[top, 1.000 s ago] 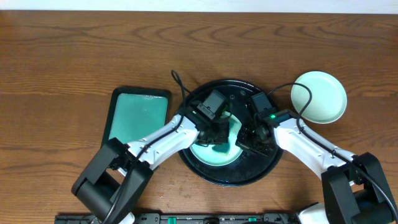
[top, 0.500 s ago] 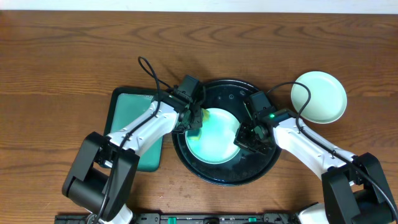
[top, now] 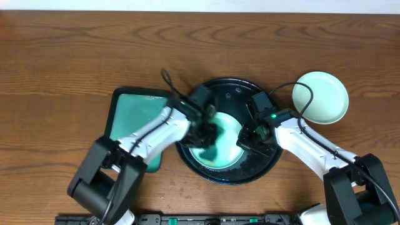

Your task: Clean dirty plates on tray and stack at the side

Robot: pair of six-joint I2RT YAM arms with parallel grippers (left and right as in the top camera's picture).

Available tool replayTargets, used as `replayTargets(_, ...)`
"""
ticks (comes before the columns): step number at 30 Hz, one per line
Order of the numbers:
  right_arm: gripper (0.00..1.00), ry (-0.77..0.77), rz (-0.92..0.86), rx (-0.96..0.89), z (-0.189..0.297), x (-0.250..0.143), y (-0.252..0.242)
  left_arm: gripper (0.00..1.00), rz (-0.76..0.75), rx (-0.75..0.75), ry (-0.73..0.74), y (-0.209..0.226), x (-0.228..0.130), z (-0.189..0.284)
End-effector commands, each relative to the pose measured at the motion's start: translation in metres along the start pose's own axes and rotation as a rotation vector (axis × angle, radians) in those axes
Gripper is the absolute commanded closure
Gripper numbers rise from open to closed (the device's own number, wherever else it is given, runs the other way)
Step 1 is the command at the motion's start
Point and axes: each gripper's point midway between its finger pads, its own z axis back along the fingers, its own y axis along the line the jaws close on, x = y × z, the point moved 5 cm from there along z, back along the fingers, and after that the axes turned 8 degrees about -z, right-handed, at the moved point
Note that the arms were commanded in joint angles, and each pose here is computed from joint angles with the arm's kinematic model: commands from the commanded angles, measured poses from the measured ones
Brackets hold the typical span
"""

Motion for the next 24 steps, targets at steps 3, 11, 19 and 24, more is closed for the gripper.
replayTargets(3,0.98,0.001,-0.011,-0.028,-0.001,-0.002,-0.004,0.93,-0.05,-0.112,0.03,-0.026,-0.006,-0.012)
replayTargets(11,0.98,0.017,-0.018,-0.051,-0.001,-0.005,-0.008,0.93,-0.016,0.013,-0.207,-0.013,0.037,-0.008)
replayTargets(19,0.99,0.029,-0.023,-0.07,0.0,-0.007,-0.012,0.93,0.048,0.393,-0.394,0.047,0.061,0.015)
replayTargets(24,0.98,0.031,-0.024,-0.074,0.0,-0.008,-0.012,0.93,0.089,0.522,-0.408,0.076,0.063,0.029)
